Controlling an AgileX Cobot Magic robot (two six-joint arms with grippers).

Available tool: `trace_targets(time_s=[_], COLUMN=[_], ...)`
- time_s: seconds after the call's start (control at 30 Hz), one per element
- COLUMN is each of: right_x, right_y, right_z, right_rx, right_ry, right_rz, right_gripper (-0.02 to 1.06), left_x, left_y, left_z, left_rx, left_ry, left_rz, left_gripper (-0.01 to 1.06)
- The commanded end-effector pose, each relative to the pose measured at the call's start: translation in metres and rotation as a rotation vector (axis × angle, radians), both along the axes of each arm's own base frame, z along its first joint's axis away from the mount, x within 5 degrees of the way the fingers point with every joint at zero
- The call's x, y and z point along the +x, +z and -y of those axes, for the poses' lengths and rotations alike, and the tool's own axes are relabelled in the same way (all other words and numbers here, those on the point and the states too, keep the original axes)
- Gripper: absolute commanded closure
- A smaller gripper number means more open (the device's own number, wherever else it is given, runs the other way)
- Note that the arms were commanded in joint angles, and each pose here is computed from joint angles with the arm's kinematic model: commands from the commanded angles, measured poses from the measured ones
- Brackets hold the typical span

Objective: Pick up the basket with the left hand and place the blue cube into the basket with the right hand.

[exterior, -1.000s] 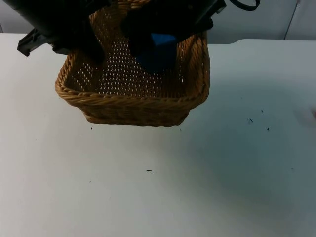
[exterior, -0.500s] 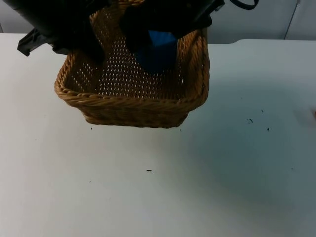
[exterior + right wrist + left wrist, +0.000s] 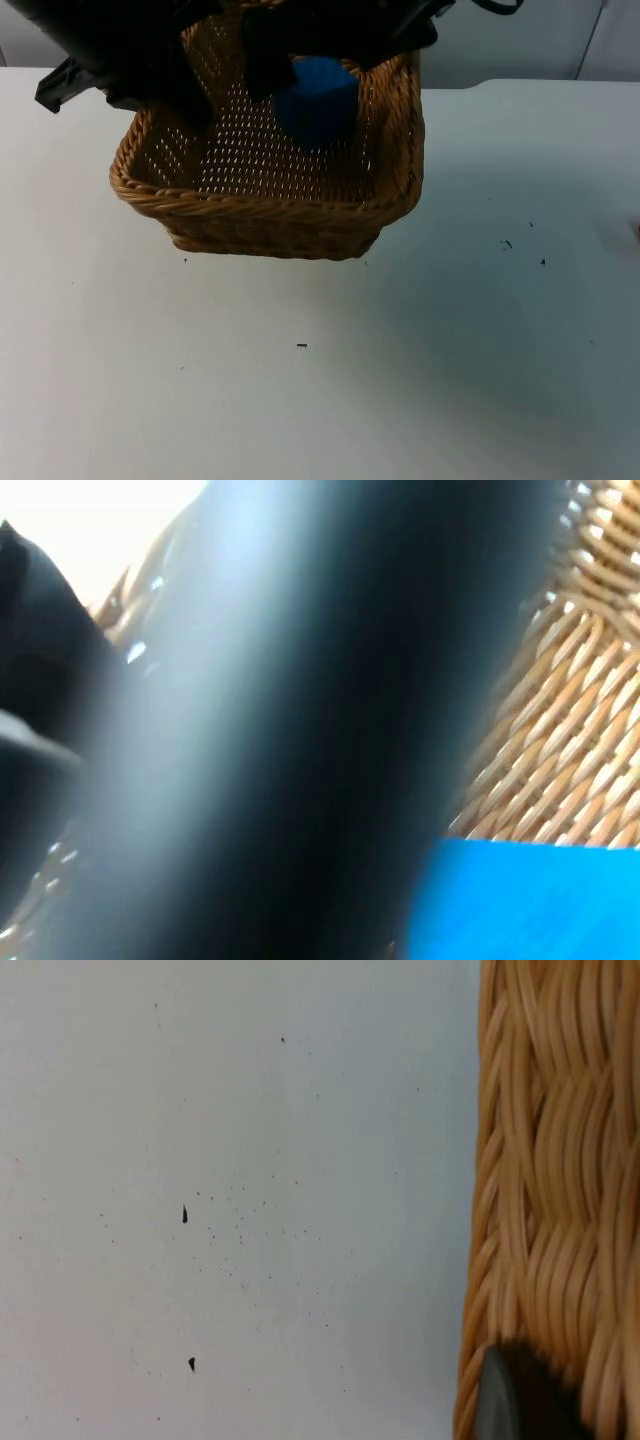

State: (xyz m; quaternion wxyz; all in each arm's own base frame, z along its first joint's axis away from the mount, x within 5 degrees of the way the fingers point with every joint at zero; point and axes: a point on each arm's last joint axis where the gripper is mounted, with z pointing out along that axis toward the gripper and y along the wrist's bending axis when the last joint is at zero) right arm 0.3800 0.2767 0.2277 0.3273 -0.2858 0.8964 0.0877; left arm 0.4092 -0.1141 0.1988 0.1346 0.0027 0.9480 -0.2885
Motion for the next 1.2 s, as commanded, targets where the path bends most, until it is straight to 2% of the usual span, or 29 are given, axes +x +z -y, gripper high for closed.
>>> trace_targets(time_s=[0.0,0.2,0.67,0.93,1.17], right_x=[-0.001,-0.012,-0.052,-0.062,-0.064], right_y=[0.019,0.058,0.145,0.159,0.156], right_z=[0.001,0.009,0.040,0.047,0.050], right_rx=[0.035,0.082,0.146,0.147,0.106], right_ry=[0.001,-0.002,-0.007,-0.003,0.003], right_rz=[0.050,0.100,0.205,0.218,0.182], right_gripper=[0.00,0.00,0.00,0.00,0.00], left_x=[-0.001,-0.001,0.003,0.007,0.013], left_y=[0.005,0.005,0.004,-0.021,-0.048], left_z=[0.005,0.005,0.003,0.002,0.002], left_rx=[-0.031,-0.031,-0.012,0.017,0.040], left_ry=[0.008,0.007,0.032,0.027,0.026], left_rz=[0.003,0.004,0.044,-0.002,-0.027], left_gripper=[1.05,1.05,1.05,1.05,1.05])
